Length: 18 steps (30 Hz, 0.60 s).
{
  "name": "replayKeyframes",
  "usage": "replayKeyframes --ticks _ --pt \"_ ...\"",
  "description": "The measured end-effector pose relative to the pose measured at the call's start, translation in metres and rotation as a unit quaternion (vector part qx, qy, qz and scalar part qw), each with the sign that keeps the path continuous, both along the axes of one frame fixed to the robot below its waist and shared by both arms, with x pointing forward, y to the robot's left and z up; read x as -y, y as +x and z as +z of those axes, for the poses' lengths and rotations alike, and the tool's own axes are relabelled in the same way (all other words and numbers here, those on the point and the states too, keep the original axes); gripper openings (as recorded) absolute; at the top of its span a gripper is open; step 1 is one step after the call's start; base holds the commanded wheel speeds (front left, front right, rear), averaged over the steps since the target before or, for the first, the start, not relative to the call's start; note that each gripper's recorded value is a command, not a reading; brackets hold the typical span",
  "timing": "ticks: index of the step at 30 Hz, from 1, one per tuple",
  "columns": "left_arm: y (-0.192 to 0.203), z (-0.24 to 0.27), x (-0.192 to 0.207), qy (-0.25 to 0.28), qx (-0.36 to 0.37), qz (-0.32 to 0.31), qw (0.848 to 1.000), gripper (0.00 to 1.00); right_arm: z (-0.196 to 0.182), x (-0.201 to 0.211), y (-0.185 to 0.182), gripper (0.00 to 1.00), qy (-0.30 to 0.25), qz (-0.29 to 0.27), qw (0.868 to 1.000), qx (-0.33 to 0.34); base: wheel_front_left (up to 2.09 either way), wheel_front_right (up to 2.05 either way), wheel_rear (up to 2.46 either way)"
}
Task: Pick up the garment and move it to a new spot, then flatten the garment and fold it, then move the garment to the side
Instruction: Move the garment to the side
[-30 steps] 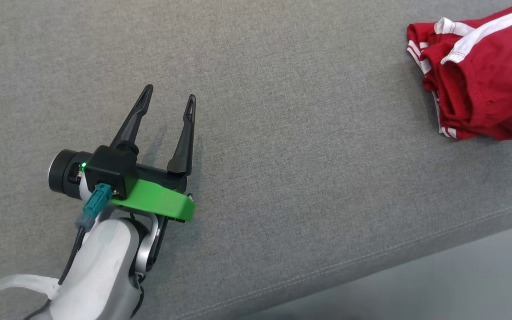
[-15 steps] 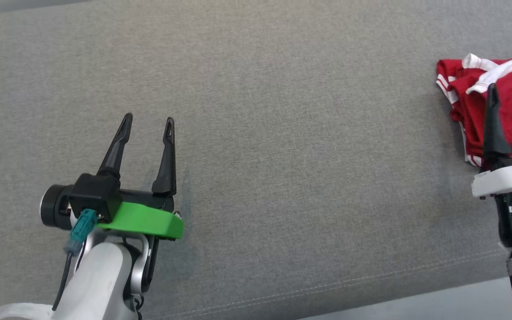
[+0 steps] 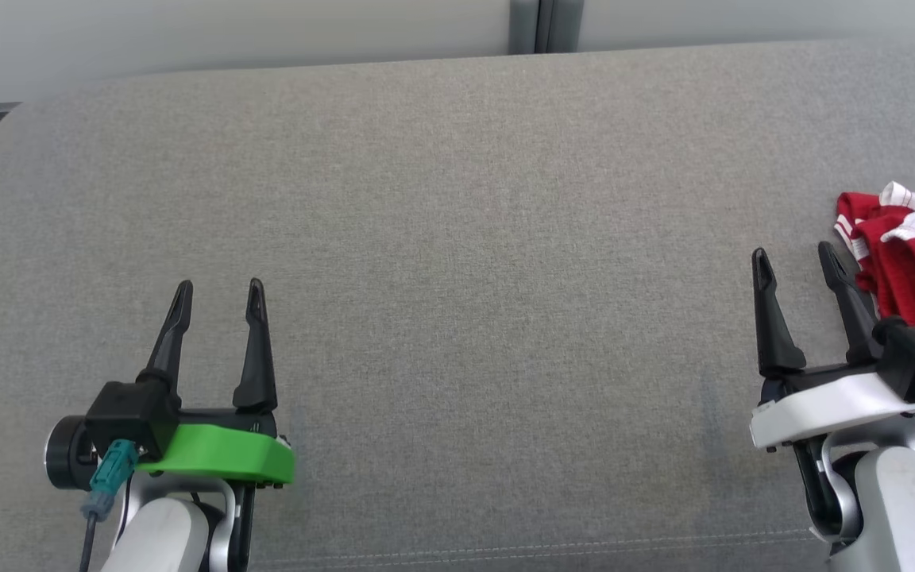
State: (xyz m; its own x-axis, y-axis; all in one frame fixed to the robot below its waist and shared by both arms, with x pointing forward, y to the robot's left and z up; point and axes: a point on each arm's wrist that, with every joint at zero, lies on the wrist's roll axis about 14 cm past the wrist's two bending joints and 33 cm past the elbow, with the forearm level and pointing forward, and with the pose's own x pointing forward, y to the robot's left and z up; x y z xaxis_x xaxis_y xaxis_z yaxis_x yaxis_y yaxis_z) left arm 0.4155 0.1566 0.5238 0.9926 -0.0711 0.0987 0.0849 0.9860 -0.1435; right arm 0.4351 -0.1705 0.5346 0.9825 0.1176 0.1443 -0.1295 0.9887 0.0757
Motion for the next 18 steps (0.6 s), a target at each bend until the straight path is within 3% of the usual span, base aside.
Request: replayKeyframes --ticks 18 --pt "-0.056 0.008 -0.021 0.018 0.009 0.021 1.0 1.0 0.001 -0.001 -0.07 1.0 -0.004 -0.008 1.0 -0.022 0.0 0.0 0.0"
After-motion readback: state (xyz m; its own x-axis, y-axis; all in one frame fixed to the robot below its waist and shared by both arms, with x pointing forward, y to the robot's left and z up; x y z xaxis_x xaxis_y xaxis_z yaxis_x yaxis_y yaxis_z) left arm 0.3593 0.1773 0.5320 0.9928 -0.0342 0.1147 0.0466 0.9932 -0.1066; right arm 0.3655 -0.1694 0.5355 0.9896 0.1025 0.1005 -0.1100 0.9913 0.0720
